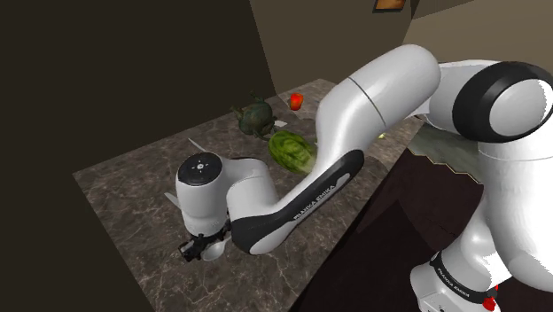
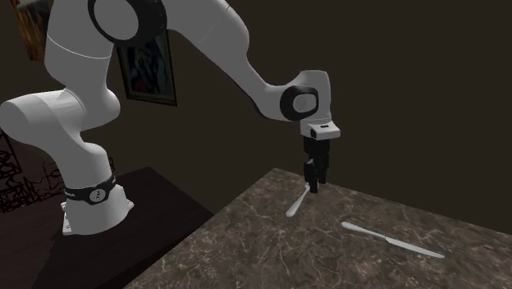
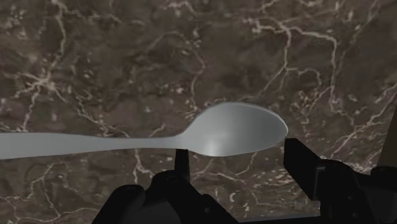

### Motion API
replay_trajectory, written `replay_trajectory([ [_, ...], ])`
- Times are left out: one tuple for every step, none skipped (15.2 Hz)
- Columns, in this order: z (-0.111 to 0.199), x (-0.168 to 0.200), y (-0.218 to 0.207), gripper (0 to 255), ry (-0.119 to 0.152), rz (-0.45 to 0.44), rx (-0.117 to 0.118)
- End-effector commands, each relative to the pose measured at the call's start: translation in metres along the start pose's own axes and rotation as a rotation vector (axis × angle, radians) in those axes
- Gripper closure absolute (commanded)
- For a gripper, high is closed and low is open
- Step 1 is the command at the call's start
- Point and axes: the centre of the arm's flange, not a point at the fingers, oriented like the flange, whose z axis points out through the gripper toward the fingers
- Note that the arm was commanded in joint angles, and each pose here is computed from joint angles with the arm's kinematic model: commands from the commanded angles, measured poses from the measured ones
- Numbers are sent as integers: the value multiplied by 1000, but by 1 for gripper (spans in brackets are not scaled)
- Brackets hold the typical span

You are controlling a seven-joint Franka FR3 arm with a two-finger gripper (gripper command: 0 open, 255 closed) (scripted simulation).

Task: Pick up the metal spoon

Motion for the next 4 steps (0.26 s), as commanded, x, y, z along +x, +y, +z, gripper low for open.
replay_trajectory([
  [-11, 1, 1, 255, 0, 0, 0],
  [-16, 2, 1, 255, 0, 0, 0],
  [-17, 2, 1, 255, 0, 0, 0],
  [-17, 2, 1, 255, 0, 0, 0],
])
